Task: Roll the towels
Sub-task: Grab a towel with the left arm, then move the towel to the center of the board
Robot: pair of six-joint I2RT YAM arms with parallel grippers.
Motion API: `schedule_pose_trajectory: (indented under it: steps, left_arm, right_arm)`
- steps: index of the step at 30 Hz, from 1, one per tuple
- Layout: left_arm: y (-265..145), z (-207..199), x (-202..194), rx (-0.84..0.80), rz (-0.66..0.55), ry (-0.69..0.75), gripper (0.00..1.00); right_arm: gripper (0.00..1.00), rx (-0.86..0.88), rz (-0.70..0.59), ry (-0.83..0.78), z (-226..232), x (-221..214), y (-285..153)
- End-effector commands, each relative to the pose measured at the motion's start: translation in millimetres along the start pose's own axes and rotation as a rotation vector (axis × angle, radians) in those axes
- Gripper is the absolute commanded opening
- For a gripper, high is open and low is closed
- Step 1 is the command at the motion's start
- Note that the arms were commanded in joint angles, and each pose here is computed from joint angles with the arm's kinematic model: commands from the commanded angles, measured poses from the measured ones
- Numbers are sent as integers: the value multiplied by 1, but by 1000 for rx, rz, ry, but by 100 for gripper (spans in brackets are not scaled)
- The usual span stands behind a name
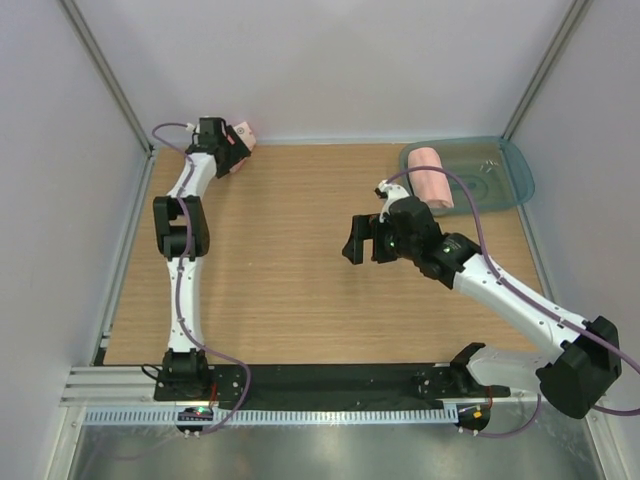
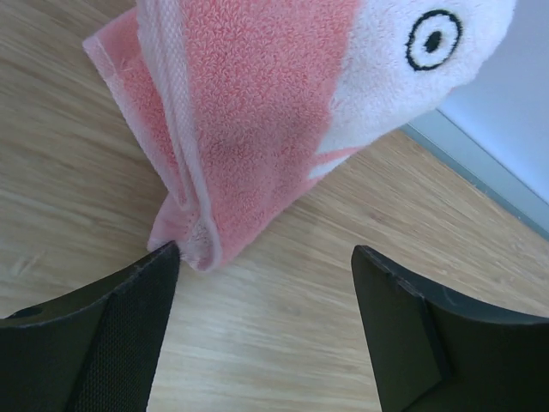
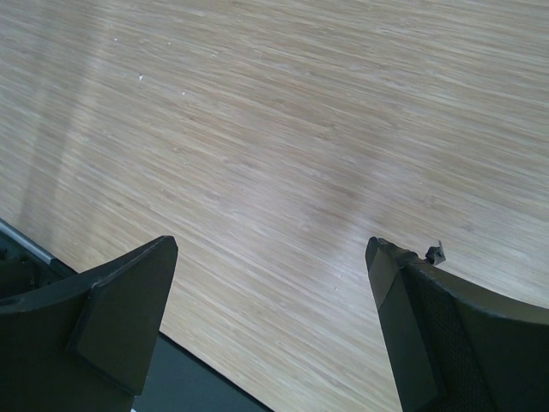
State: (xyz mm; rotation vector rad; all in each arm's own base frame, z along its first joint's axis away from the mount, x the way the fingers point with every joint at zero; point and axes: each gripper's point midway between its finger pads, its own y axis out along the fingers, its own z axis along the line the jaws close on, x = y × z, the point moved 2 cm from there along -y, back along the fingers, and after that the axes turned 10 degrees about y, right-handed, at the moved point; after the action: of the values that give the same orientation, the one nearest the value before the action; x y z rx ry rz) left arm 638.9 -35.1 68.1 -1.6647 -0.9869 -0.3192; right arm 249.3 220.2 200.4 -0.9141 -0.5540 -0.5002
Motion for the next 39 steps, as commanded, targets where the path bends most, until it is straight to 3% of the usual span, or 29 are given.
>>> schedule_pose_trajectory:
  steps: [1,6,8,12,14,15,20,28,30,31,34,35,36,39]
  left_arm:
    - [11,-1,5,-8,-2,-34,82]
    - [25,1,-1,-18,-10,-69,75]
    - [29,-2,-3,-42,-14,-79,68]
    - [34,-8,-4,-84,-22,-100,36]
    - [33,-12,-3,-103,-23,-115,16]
    - [31,-15,-2,-118,-19,-119,0]
    - [-11,-36,26,-169,-53,-172,0]
    - [-195,-128,153,-468,-271,-213,0]
    - [-233,-141,161,-527,-287,-201,0]
    - [-271,-149,167,-559,-318,-185,0]
    - [-279,-154,116,-537,-224,-120,0]
    - [-319,-161,113,-570,-267,-80,0]
    - [-304,-155,84,-540,-213,-57,0]
    - [-339,-161,63,-539,-258,17,0]
  right_arm:
    - [100,5,-55,-30,1,10,2]
    - [100,-11,-33,-28,-2,6,7]
    - [100,-17,-24,-26,-4,3,10]
    - [100,-30,-3,-19,-7,-1,16]
    - [100,-36,6,-16,-8,-4,18]
    - [100,-36,8,-14,-9,-6,19]
    - [99,-82,63,-5,-23,-22,39]
    - [99,-90,4,10,-14,0,37]
    - [99,-100,-9,3,-12,7,32]
    - [99,-102,-27,2,-10,12,28]
    - [100,-106,-56,10,-9,18,17]
    - [99,-110,-55,13,-10,17,15]
    - [100,-111,-64,19,-10,18,11]
    - [100,-121,-80,16,-12,19,1]
